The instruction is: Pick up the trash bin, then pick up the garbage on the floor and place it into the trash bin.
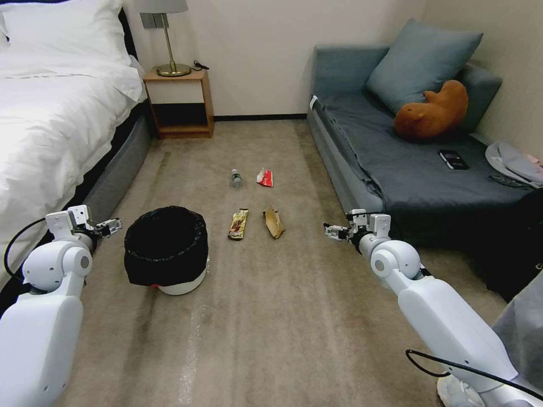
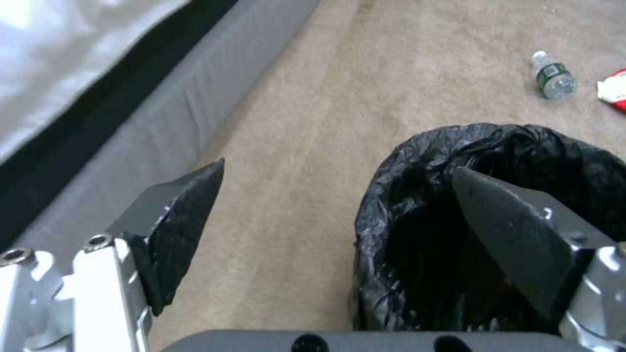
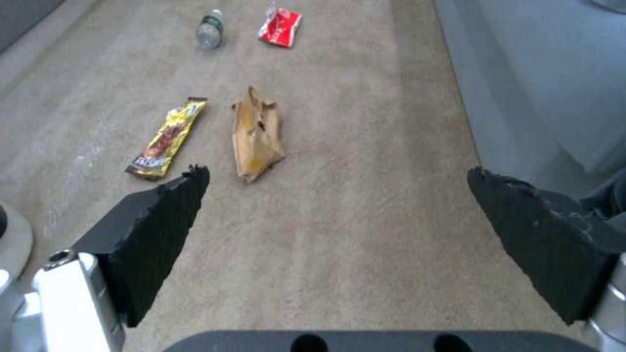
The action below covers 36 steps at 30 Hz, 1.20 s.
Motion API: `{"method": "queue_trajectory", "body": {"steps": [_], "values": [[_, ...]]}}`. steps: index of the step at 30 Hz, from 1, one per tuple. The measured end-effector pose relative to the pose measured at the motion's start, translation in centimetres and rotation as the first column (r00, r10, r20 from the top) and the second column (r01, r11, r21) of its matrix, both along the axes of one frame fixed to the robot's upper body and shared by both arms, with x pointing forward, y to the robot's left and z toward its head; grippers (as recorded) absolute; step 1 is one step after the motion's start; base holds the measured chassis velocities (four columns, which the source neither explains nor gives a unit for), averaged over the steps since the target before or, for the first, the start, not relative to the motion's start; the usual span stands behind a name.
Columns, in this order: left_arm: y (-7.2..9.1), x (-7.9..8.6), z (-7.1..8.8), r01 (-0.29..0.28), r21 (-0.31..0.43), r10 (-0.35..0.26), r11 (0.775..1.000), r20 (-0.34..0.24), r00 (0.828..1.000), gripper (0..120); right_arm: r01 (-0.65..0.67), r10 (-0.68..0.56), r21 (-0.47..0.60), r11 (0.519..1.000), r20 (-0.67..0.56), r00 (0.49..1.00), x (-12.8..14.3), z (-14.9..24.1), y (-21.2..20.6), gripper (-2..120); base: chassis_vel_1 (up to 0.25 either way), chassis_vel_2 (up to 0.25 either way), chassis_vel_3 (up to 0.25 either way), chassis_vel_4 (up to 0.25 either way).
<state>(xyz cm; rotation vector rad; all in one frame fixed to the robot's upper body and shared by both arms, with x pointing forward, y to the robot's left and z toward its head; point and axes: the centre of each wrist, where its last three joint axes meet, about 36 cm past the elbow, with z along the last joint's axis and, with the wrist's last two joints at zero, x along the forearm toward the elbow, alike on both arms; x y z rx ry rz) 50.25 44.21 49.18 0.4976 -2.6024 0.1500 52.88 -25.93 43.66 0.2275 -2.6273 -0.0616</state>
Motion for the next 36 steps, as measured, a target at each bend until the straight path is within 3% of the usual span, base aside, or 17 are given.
{"method": "queue_trajectory", "body": {"steps": [10, 14, 16, 28, 36], "values": [[-0.7, 3.5, -1.0, 0.028, -0.038, -0.030, 0.999, -0.038, 0.999, 94, -0.006, 0.006, 0.001, 1.000, -0.004, 1.000, -1.1, -0.8, 0.4, 100, 0.000, 0.000, 0.000, 0.000], [-1.2, 4.9, -2.3, 0.035, -0.040, -0.037, 0.999, -0.071, 0.997, 94, -0.001, 0.001, 0.000, 1.000, -0.009, 1.000, -1.7, -1.2, 0.5, 100, 0.000, 0.000, 0.000, 0.000], [-1.4, 5.9, -3.9, 0.030, -0.041, -0.035, 0.999, -0.112, 0.993, 94, 0.006, -0.006, -0.004, 1.000, -0.016, 1.000, -2.2, -1.6, 0.4, 100, 0.000, 0.000, 0.000, 0.000], [-1.1, 7.7, -7.0, 0.022, -0.046, -0.031, 0.999, -0.201, 0.979, 93, 0.022, -0.023, -0.011, 1.000, -0.028, 0.999, -2.7, -2.5, 0.1, 100, 0.000, 0.000, 0.000, 0.000], [-1.8, 9.2, -8.8, 0.016, -0.041, -0.026, 0.999, -0.247, 0.969, 91, 0.007, -0.007, -0.007, 1.000, -0.024, 1.000, -2.3, -2.5, 1.2, 100, 0.000, 0.000, 0.000, 0.000]]}}
